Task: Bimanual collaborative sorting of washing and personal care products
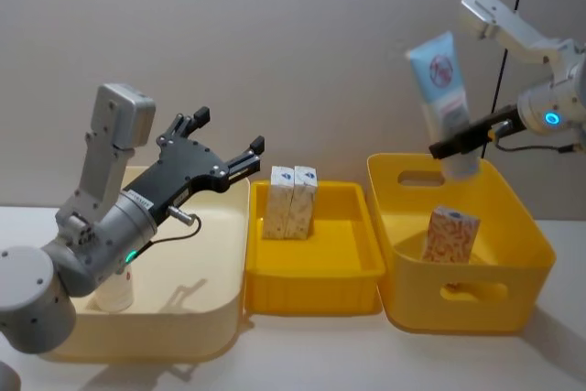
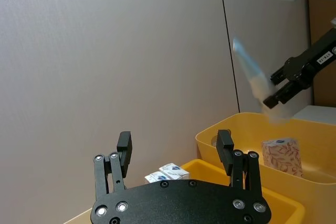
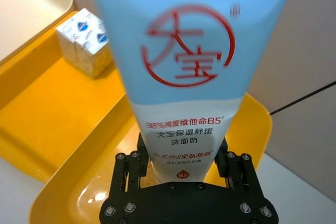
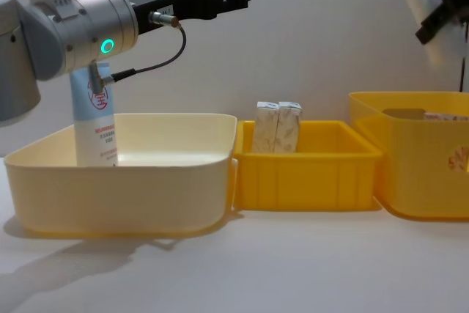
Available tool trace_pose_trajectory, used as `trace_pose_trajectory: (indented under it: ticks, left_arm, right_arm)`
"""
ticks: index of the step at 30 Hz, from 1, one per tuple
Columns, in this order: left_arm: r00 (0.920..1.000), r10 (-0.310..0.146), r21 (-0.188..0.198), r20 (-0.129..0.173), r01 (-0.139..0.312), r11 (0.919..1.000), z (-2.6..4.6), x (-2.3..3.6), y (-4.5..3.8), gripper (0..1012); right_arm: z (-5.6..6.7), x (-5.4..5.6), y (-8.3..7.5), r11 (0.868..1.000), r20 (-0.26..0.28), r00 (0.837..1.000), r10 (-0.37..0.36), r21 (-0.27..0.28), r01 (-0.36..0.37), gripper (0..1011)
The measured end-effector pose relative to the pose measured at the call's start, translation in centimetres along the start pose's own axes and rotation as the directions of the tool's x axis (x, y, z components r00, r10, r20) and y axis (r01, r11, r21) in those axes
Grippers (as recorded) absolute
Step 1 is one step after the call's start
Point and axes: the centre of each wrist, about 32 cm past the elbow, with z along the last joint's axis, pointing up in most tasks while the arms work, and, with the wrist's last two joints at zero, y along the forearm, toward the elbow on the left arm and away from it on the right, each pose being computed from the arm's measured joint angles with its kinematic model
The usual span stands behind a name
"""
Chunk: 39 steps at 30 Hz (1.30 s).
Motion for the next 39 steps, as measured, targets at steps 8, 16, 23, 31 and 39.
trace_pose_trajectory:
  ticks: [8,16,23,31,39]
  left_arm:
    - [1.0,0.0,0.0,0.0,0.0,1.0,0.0,0.0,0.0,1003]
    - [1.0,0.0,0.0,0.0,0.0,1.0,0.0,0.0,0.0,1003]
    - [1.0,0.0,0.0,0.0,0.0,1.0,0.0,0.0,0.0,1003]
    - [1.0,0.0,0.0,0.0,0.0,1.0,0.0,0.0,0.0,1003]
    - [1.0,0.0,0.0,0.0,0.0,1.0,0.0,0.0,0.0,1003]
  right_arm:
    - [0.2,1.4,0.4,0.995,-0.044,0.995,0.087,-0.046,-0.089,938]
    - [0.2,2.2,0.5,0.989,-0.067,0.989,0.128,-0.063,-0.133,1001]
    - [0.2,2.5,0.5,0.986,-0.078,0.986,0.146,-0.069,-0.151,1001]
    - [0.2,2.4,0.5,0.986,-0.071,0.987,0.147,-0.064,-0.152,1001]
    - [0.0,1.3,0.1,0.994,-0.029,0.994,0.108,-0.024,-0.109,1001]
